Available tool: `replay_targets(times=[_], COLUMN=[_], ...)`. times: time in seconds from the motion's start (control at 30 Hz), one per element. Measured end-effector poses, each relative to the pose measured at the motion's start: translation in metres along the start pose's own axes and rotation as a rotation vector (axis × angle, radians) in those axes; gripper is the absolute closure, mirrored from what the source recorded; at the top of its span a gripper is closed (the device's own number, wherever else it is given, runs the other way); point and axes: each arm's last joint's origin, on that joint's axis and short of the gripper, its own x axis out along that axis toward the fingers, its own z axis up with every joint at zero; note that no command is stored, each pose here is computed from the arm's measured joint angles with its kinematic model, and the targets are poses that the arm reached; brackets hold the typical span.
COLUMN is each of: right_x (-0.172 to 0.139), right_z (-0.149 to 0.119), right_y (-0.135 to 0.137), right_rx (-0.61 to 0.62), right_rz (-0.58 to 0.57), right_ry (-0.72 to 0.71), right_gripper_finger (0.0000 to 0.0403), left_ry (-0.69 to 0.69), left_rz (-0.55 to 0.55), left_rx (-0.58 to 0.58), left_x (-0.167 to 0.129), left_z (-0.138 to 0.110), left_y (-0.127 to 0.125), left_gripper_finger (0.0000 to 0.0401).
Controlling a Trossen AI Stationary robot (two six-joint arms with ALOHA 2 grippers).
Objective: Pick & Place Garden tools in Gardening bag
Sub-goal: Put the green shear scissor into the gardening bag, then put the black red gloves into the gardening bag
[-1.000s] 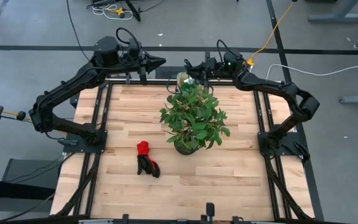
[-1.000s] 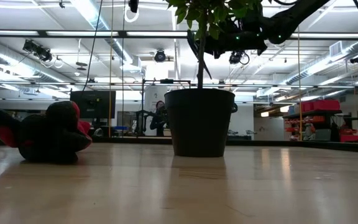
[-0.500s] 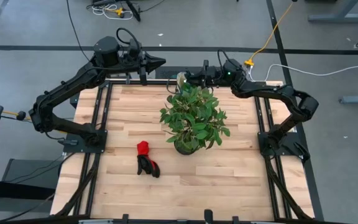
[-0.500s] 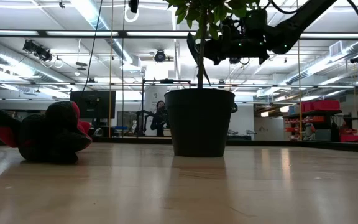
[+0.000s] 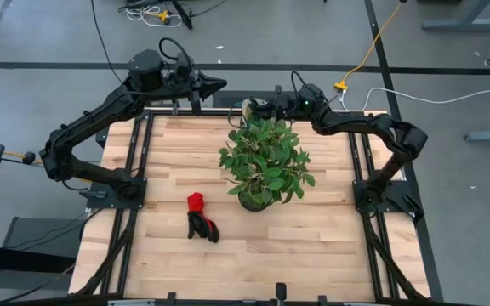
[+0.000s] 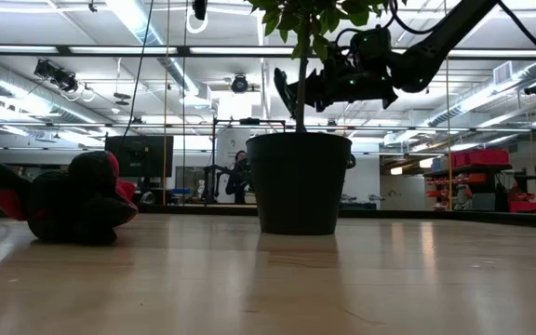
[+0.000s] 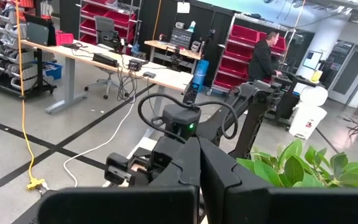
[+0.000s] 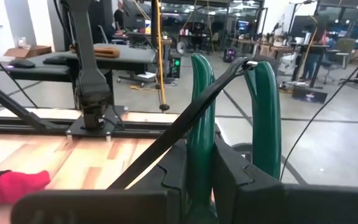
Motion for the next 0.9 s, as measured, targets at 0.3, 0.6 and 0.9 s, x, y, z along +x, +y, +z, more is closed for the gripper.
replay_targets(times=[0.3, 0.6, 0.9], right_x=[0.0013, 0.0018, 0.0018], right_z=[-0.0024, -0.0037, -0.0036], right_y=[0.0007, 0.0016, 0.0016], right_rx=[0.004, 0.018, 0.037], right_rz=[0.007, 0.011, 0.01], right_ry=[0.008, 0.02, 0.02], right_gripper_finger=[0.0358, 0.0275, 0.0196], left_ry=[0.0, 0.0, 0.0], left_rz=[0.0, 0.0, 0.0], left_rx=[0.001, 0.002, 0.003], left_x=[0.0, 0.0, 0.0], left_z=[0.0, 0.0, 0.0], left_y=[0.0, -0.0001, 0.0], left_gripper_finger=[0.0399, 0.0399, 0.0399])
